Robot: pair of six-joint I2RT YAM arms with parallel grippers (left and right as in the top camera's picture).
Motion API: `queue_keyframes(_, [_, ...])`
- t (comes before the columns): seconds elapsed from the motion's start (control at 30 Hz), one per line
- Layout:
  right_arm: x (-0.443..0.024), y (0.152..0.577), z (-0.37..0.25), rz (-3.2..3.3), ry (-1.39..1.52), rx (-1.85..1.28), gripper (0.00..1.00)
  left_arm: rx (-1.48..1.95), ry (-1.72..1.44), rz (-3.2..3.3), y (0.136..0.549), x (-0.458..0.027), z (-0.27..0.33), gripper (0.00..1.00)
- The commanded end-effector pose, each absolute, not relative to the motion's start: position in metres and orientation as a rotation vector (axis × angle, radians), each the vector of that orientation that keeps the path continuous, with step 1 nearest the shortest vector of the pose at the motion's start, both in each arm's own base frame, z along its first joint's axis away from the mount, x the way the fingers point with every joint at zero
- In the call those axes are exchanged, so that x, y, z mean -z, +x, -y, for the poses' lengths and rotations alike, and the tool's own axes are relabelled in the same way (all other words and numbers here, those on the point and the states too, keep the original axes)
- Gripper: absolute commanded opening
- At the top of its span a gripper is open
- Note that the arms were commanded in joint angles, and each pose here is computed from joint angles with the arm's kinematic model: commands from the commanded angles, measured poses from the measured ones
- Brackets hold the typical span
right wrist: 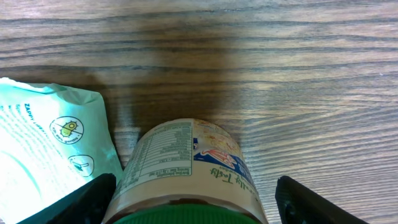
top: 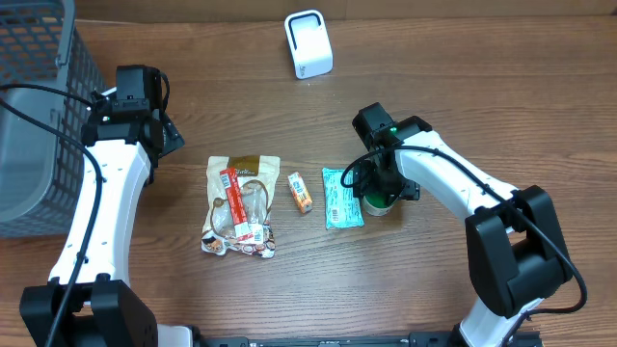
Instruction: Scan the item barcode
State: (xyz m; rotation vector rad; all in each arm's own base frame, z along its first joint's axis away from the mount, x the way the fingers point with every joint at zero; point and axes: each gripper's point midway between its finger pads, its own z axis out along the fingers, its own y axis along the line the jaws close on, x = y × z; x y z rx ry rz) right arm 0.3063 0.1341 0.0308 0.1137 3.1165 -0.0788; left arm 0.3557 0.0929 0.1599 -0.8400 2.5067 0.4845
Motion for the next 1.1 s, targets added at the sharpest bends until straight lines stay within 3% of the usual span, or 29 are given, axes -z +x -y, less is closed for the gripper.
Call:
queue_keyframes(0.0, [-0.03,0.306,-0.135,-3.114,0.102,0.079,0.83,-0.5,-0.815,-2.498,0.36,-0.165,-0.094,1.0])
queue_keyframes(0.67, [-0.018,0.3,-0.133,-3.119,0.102,0.081,0.83,-0.5,-0.816,-2.497,0.36,-0.165,-0.094,1.0])
queue_keyframes(0.83, [-0.018,0.3,-0.132,-3.117,0.102,0.082,0.73,-0.5,-0.816,-2.497,0.36,-0.165,-0.094,1.0])
queue_keyframes(1.07, [-0.024,0.308,-0.136,-3.097,0.103,0.065,0.69,-0.5,-0.816,-2.497,0.36,-0.165,-0.094,1.0])
